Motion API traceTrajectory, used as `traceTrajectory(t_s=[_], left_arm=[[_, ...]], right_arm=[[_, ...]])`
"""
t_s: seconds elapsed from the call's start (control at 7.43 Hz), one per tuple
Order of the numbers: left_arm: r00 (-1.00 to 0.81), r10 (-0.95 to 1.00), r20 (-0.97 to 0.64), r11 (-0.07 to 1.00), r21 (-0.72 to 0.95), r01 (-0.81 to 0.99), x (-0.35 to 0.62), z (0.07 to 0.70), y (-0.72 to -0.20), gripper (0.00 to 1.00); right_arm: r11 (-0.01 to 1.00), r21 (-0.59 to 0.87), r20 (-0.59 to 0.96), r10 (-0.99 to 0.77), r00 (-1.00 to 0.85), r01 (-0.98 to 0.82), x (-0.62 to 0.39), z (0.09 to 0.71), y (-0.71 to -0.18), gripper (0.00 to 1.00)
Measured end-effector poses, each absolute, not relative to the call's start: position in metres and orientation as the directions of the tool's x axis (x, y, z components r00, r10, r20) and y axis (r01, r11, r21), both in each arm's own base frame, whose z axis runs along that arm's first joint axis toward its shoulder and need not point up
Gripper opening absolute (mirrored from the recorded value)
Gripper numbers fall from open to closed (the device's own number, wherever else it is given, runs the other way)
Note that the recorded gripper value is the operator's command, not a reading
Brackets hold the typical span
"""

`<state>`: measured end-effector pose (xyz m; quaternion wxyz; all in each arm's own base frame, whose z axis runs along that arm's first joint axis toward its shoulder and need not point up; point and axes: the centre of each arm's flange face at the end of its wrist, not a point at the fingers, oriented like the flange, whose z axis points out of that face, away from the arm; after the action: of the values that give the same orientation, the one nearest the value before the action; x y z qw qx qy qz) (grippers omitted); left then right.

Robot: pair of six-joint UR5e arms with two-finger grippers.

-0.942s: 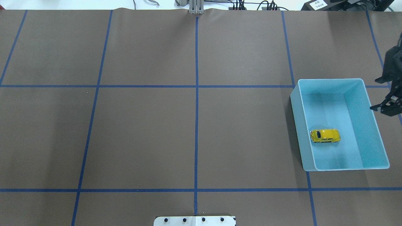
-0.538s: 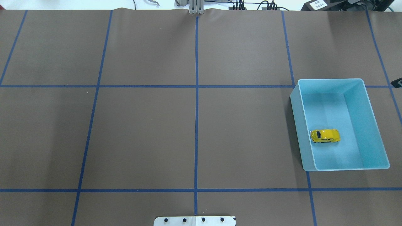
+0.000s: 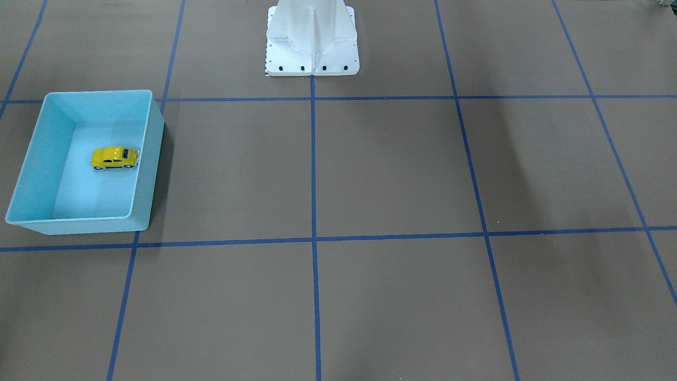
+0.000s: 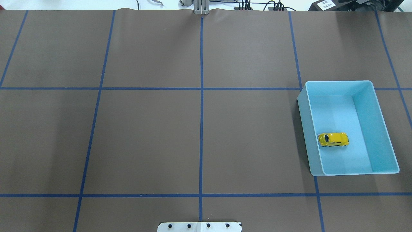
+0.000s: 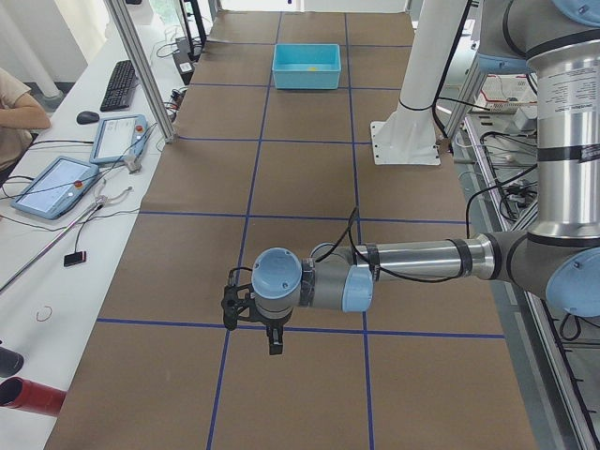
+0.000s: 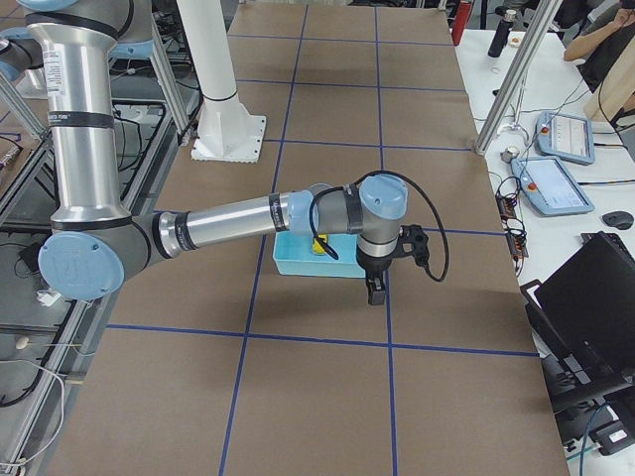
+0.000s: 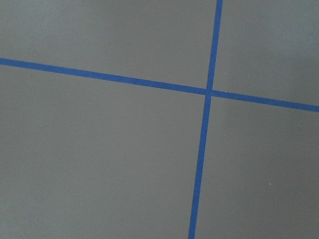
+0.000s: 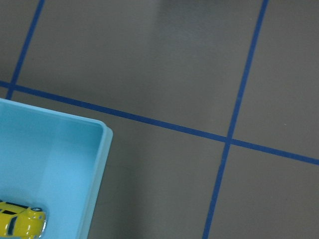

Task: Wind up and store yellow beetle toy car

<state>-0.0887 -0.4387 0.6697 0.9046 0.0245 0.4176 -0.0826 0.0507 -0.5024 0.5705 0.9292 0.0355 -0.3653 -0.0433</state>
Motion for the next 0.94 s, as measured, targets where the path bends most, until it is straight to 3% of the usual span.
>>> traceTrajectory(t_s=[0.4,0.94], left_arm=[[0.637,-0.128,-0.760,0.985,-0.023,0.170,-0.089,0.669,-0.439,1.00],[0.637,-0.128,-0.760,0.985,-0.024,0.169,-0.088,0.669,-0.439,1.00]], right_arm=[[0.999,0.013,0.684,-0.035,0.729,0.036,0.057,0.612,-0.493,1.00],[0.999,0.031,0.688,-0.049,0.724,0.038,0.057,0.640,-0.491,1.00]])
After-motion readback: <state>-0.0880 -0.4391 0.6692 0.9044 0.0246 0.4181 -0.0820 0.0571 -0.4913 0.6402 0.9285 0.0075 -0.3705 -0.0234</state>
